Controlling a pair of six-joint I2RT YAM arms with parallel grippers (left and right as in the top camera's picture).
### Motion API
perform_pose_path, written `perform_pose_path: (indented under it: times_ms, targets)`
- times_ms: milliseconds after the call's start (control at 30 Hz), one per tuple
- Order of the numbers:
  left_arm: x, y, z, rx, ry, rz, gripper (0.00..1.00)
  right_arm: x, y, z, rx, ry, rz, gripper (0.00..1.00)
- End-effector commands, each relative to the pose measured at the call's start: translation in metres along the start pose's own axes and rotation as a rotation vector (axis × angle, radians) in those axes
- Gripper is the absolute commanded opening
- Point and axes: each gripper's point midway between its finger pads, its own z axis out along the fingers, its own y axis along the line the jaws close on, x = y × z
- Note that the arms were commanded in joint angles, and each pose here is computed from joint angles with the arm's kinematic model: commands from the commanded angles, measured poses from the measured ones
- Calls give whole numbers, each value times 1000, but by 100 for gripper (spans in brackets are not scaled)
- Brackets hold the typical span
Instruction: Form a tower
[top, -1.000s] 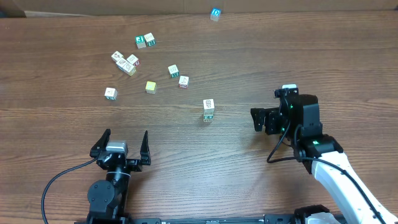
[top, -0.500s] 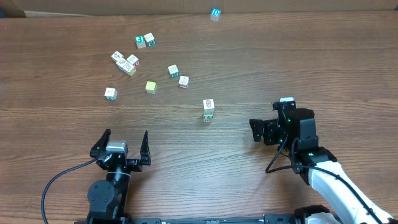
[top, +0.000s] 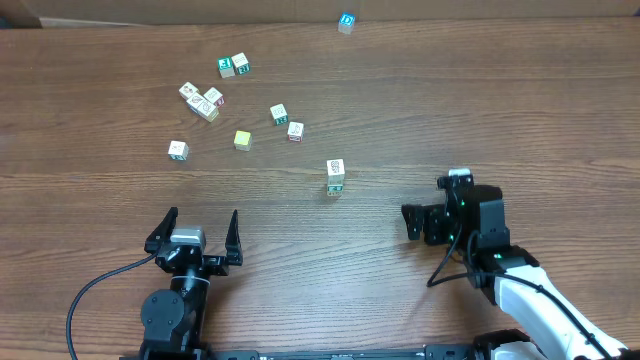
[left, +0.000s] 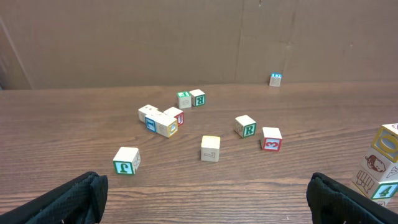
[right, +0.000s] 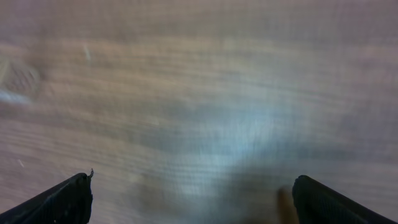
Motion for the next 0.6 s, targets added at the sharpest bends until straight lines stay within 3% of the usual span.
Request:
perform_pose_path:
  times_ms: [0, 567]
  targets:
    - [-1, 0, 0, 1, -10, 15, 99, 12, -1, 0, -2, 5, 8, 100]
    - [-1, 0, 0, 1, -10, 15, 100, -15, 3, -6, -21, -137, -12, 100]
